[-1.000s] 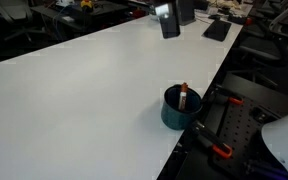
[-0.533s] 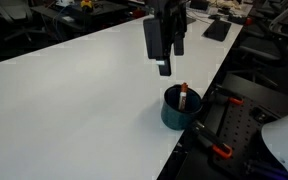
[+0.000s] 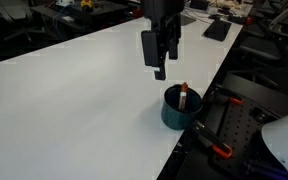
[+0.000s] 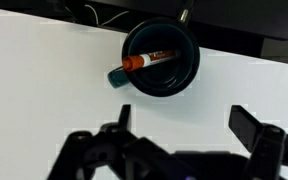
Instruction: Take the red marker out of the green mug.
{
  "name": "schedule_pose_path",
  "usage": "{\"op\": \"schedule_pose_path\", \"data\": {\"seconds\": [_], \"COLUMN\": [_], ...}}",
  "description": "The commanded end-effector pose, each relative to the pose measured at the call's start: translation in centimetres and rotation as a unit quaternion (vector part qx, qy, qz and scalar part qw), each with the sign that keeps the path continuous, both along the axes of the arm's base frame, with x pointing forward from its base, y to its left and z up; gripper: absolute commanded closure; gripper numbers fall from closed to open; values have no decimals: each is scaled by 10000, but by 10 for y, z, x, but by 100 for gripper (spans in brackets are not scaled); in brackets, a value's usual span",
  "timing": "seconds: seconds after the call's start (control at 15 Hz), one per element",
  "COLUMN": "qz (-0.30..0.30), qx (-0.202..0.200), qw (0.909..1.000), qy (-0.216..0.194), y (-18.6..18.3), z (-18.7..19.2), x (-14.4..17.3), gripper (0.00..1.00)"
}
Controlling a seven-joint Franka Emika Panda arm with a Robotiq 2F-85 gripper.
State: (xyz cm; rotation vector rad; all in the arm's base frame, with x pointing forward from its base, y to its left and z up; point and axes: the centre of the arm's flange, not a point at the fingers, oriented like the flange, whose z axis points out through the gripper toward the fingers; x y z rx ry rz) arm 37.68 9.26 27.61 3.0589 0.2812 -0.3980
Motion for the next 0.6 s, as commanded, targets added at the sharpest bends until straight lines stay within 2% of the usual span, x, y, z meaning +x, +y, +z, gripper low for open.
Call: {"op": "schedule_pose_path", "data": {"seconds": [0.0, 0.53], "qz": [-46, -121], "qx": [1, 39], "qw": [9999, 9984], "qy": [129, 544], "y": [1, -2], "z": [-10, -27], "x": [4, -2], "gripper": [0, 0]}}
